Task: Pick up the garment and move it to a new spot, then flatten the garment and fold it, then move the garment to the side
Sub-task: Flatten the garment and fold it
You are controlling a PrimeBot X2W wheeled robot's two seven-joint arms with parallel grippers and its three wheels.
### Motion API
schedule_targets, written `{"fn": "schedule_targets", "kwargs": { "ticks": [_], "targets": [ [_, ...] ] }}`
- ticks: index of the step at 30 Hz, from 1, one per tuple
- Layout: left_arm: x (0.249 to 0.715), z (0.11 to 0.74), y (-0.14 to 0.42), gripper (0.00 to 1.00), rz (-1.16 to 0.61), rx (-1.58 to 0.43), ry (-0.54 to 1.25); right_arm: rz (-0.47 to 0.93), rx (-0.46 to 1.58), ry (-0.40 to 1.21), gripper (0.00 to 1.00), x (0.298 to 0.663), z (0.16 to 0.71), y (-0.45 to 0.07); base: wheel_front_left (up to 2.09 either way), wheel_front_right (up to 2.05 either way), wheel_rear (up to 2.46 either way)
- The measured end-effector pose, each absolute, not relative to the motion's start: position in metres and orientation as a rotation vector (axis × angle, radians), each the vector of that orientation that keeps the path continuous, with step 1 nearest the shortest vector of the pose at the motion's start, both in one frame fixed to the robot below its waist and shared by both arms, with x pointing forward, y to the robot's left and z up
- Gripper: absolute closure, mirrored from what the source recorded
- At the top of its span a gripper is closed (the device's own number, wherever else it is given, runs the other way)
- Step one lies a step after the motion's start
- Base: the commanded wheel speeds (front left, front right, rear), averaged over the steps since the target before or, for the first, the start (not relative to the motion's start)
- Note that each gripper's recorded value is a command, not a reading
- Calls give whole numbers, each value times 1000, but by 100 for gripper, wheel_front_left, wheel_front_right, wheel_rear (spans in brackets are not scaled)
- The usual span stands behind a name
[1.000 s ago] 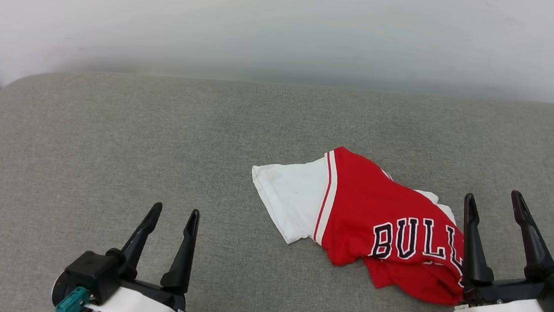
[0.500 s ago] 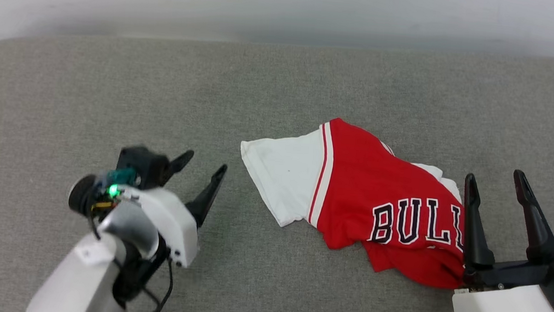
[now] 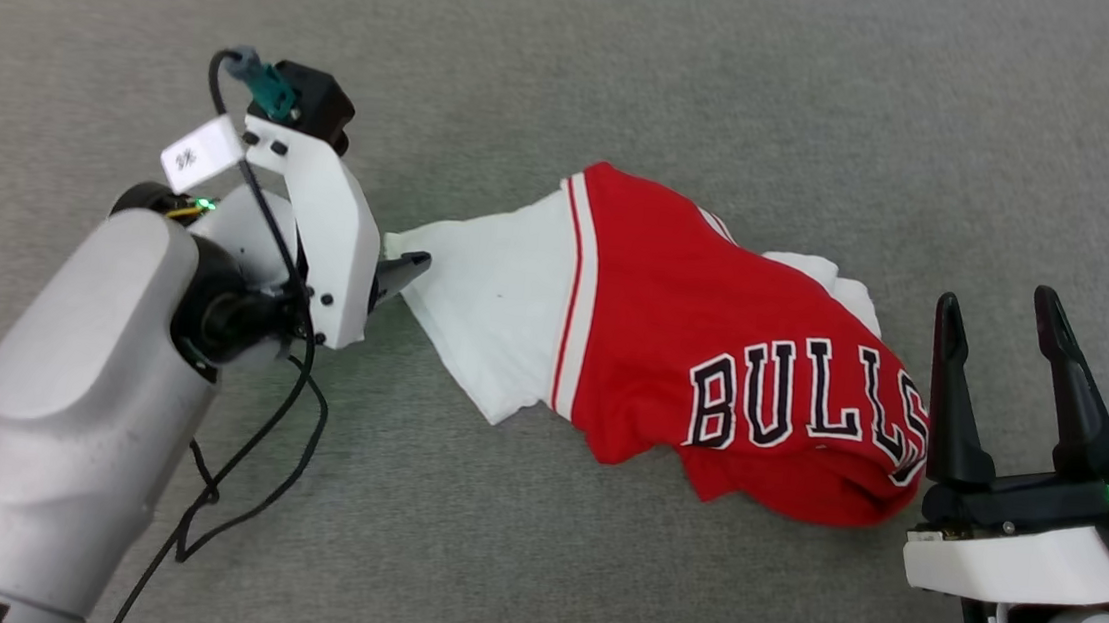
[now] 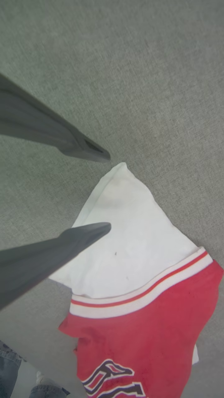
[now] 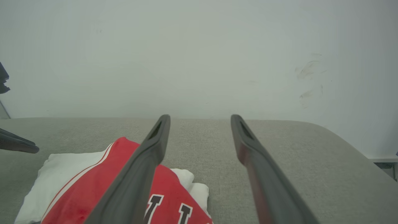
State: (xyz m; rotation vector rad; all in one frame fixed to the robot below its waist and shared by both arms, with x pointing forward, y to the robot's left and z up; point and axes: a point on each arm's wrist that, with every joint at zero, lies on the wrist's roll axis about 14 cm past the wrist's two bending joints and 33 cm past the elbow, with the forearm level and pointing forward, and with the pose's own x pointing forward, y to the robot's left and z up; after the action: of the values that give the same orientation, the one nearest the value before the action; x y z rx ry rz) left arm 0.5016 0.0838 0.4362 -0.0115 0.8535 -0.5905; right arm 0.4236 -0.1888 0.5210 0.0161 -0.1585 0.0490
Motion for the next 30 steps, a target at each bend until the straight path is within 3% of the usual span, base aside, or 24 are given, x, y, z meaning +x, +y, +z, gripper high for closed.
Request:
{"fn": "schedule_targets", "kwargs": {
  "ticks": [6, 12, 13, 14, 21, 30],
  "targets": [
    [509, 402, 82, 0, -604, 88, 1034, 11, 19, -118, 0, 424, 507, -202, 0, 0, 0],
    [511, 378, 83, 0, -599, 141, 1103, -14, 17, -97, 0, 424, 499, -211, 0, 0, 0],
    [510, 375, 82, 20, -602, 145, 1116, -15, 17, -95, 0, 424, 499, -211, 0, 0, 0],
    [508, 375, 81, 100, -607, 142, 1131, -14, 17, -94, 0, 424, 498, -211, 0, 0, 0],
    [495, 377, 83, 100, -611, 90, 1111, 0, 9, -106, 0, 425, 503, -206, 0, 0, 0],
    [494, 419, 122, 100, -507, -48, 927, 59, 16, -153, 0, 426, 519, -185, 0, 0, 0]
  ]
}}
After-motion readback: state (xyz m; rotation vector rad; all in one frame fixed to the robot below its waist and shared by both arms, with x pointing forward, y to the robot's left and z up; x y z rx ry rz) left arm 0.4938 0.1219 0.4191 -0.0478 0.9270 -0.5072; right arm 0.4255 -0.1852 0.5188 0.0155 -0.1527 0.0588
